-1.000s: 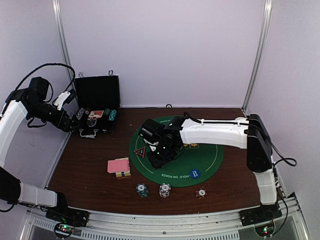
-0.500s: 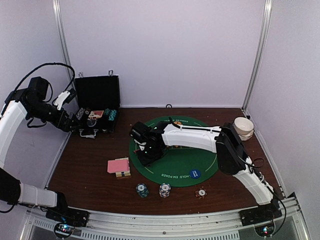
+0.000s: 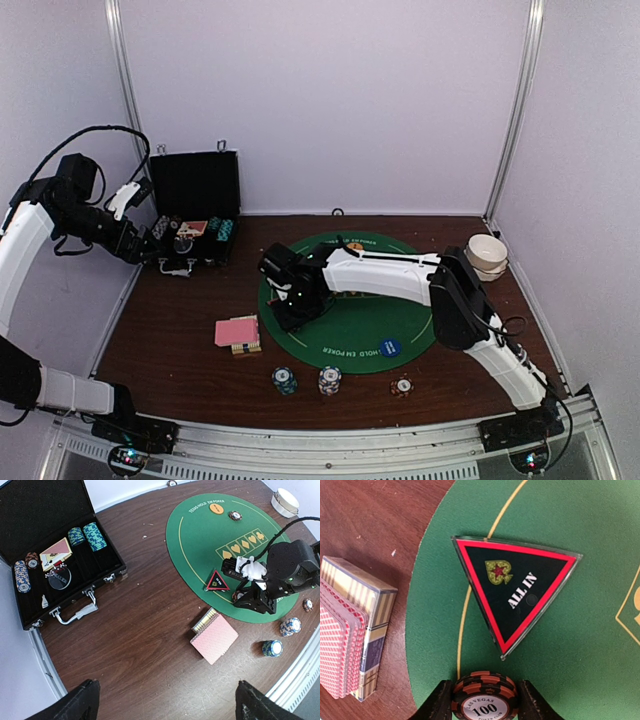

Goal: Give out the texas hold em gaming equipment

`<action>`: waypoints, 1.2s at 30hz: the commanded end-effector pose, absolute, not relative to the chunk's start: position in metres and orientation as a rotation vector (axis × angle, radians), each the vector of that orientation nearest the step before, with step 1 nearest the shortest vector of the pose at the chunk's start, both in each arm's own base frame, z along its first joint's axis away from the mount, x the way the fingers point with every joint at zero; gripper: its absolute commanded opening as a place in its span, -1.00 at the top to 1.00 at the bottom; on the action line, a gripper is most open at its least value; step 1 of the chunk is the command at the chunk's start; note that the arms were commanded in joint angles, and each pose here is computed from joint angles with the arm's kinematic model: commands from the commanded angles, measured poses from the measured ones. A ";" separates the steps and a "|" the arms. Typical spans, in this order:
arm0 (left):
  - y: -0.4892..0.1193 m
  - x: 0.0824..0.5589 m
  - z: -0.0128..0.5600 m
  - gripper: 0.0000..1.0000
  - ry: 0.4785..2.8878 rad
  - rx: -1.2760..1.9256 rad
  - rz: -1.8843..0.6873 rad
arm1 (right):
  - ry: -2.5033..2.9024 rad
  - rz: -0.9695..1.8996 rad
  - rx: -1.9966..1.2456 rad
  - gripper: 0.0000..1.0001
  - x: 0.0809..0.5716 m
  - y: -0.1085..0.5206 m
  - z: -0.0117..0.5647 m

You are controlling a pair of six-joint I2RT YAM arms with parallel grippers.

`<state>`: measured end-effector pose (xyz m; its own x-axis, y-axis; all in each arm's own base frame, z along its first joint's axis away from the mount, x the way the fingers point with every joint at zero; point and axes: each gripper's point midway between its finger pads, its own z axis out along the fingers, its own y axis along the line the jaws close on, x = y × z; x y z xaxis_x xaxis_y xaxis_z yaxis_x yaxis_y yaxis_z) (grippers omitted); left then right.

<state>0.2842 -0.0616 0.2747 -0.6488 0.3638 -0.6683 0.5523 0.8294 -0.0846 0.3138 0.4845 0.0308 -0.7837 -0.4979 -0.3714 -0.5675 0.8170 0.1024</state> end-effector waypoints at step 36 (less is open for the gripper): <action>-0.050 0.286 0.275 -0.95 2.356 0.677 -0.273 | 2.871 0.067 -0.615 -0.84 0.158 0.238 0.065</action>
<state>0.2833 -0.0463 0.2678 -0.6717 0.3995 -0.6238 0.5209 0.8535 -0.0144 0.1682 0.2410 0.0710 -0.8727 -0.4387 -0.2143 -0.4448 0.8954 -0.0216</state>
